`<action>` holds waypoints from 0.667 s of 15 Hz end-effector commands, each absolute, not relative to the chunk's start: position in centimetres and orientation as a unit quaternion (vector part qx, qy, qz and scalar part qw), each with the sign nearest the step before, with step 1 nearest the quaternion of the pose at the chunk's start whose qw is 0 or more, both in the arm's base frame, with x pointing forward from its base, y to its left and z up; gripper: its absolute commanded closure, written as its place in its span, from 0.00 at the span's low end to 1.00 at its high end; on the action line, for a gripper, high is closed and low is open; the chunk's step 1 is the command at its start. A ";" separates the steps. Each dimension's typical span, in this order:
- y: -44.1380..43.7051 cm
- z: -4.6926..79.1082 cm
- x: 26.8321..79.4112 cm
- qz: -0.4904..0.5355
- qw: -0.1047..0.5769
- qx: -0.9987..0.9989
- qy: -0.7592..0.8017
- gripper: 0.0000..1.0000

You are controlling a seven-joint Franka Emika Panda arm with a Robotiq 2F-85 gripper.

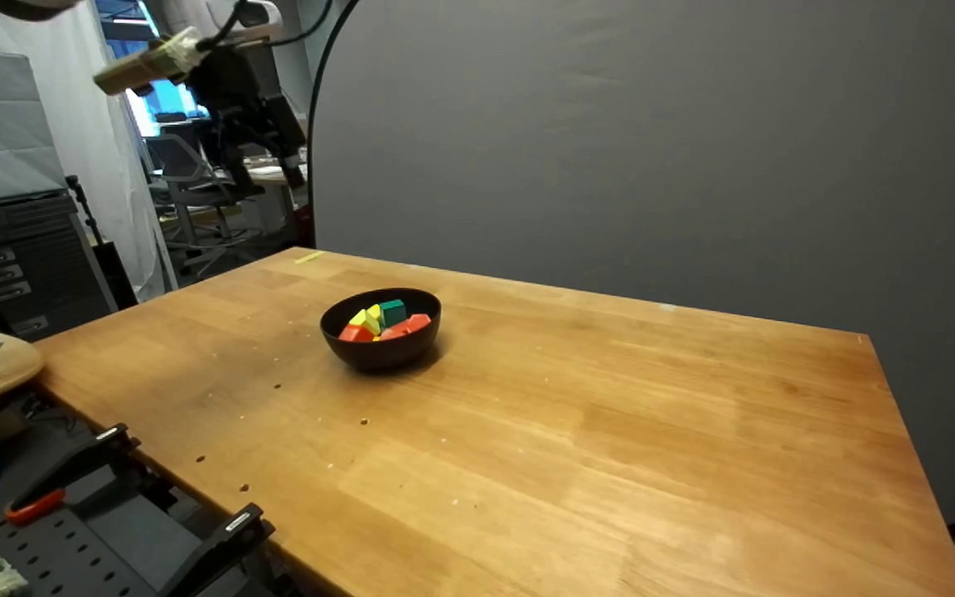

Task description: Remove the blocks from the bowl and put them on the table

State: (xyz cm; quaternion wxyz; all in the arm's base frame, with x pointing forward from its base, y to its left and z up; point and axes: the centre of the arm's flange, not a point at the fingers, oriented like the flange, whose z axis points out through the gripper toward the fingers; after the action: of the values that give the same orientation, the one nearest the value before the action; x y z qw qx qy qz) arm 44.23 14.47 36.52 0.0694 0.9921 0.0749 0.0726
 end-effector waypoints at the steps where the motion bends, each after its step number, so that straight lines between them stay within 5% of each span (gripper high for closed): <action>1: 14.0 35.1 45.6 0.062 0.074 0.994 0.054 0.00; 10: 10.8 30.6 51.2 0.027 0.059 0.997 -0.029 0.00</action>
State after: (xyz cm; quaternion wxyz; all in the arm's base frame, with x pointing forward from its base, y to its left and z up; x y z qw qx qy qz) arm 49.30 12.86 31.87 0.0680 0.9970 0.0120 0.0344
